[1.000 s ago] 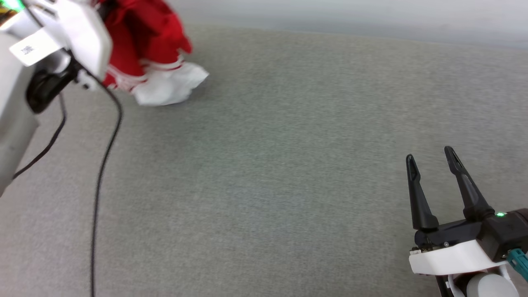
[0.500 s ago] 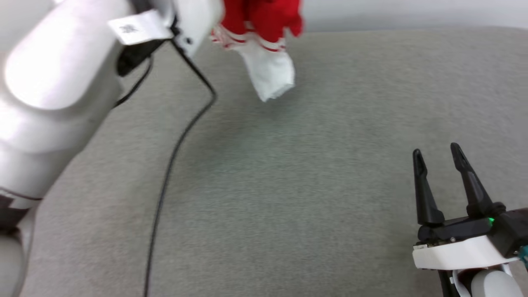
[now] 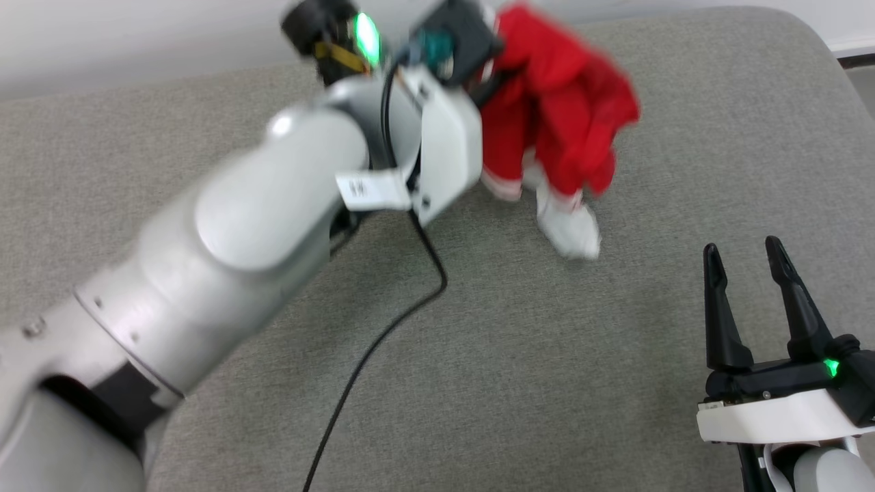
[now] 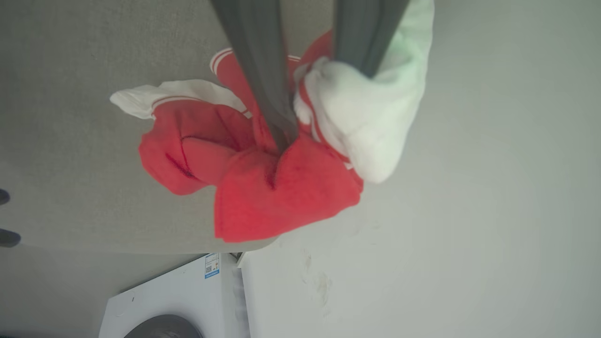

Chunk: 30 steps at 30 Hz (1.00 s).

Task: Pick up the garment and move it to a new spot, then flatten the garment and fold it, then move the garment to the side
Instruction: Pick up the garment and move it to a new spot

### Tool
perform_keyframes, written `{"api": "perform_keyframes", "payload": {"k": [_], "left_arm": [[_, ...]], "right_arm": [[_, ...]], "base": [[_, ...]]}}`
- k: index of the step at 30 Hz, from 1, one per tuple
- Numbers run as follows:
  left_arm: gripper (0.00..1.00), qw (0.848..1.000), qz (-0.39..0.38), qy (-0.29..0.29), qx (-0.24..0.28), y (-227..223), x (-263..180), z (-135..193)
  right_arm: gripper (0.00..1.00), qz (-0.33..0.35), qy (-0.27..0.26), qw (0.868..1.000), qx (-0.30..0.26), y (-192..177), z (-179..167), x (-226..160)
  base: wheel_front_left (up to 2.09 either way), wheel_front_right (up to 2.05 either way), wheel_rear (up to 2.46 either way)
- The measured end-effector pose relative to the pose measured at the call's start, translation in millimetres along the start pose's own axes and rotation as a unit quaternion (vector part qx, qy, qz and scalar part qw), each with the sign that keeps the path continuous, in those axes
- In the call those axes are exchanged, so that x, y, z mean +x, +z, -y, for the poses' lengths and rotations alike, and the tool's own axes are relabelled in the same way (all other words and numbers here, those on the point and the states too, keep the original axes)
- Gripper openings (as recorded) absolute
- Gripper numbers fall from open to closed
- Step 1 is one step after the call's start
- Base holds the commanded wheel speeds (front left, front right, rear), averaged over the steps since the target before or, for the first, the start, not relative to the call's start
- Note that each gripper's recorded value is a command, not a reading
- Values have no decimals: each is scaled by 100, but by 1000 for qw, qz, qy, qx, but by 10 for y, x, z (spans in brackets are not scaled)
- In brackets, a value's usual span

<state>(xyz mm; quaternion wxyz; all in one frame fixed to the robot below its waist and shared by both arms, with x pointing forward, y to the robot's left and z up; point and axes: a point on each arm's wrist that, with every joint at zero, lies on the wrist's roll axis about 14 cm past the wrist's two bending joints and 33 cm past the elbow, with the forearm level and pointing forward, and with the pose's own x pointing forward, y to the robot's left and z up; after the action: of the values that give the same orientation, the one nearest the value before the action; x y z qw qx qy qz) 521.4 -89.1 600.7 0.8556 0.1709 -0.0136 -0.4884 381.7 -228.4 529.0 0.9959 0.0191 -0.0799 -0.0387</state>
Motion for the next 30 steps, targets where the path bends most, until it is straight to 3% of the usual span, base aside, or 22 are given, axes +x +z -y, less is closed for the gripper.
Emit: {"api": "perform_keyframes", "payload": {"k": [7, 13, 20, 28, 29, 30], "left_arm": [[0, 992, -79, 11, -96, -993, -252, 318], [0, 974, -150, 43, -163, -1719, -717, 524], [0, 950, -193, 98, -225, -2186, -1238, 690], [0, 930, -195, 153, -272, -2347, -1574, 770], [23, 929, -193, 161, -272, -2351, -1607, 770], [96, 929, -190, 169, -270, -2342, -1633, 756]], "right_arm": [[100, -4, 7, 1000, 3, -48, -50, 37], [100, -7, 20, 1000, 5, -86, -133, 75], [100, -10, 34, 999, 9, -102, -231, 60], [100, -14, 42, 999, 6, -111, -280, 4], [100, -15, 43, 999, 6, -114, -287, -6], [100, -15, 44, 999, 7, -113, -297, -14]], "base": [[0, 0, 0], [0, 0, 0], [0, 0, 0], [0, 0, 0], [0, 0, 0], [0, 0, 0]]}}
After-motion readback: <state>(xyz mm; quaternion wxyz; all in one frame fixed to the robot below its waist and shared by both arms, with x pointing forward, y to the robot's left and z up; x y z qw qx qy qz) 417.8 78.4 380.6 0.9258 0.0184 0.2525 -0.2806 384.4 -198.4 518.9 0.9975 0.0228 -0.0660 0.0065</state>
